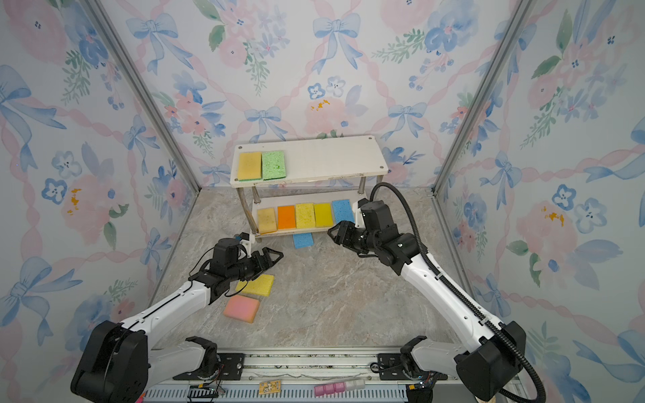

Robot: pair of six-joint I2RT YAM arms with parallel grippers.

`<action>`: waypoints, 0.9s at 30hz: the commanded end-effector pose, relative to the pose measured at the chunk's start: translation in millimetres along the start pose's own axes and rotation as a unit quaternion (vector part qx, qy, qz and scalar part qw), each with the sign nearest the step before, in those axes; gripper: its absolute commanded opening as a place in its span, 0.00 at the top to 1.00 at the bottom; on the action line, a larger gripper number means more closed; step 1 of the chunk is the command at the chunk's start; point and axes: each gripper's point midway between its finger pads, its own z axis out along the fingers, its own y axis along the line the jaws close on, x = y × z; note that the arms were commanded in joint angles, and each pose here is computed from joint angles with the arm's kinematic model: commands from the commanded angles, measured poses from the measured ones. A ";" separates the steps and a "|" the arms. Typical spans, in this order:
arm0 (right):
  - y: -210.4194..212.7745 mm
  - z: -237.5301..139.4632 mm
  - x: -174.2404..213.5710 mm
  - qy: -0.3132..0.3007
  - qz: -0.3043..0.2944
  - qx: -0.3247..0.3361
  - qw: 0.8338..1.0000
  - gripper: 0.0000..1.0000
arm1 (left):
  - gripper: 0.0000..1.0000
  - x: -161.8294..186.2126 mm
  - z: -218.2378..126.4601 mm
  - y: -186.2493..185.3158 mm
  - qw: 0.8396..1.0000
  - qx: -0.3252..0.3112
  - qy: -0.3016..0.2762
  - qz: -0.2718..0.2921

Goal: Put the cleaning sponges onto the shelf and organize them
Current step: 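Withdraw the right gripper from the shelf while the left gripper moves toward the blue sponge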

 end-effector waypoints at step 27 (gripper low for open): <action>-48.3 -33.7 23.3 0.009 0.050 0.056 0.997 0.44 | 0.39 -32.8 114.3 29.9 0.997 -0.072 -0.029 0.031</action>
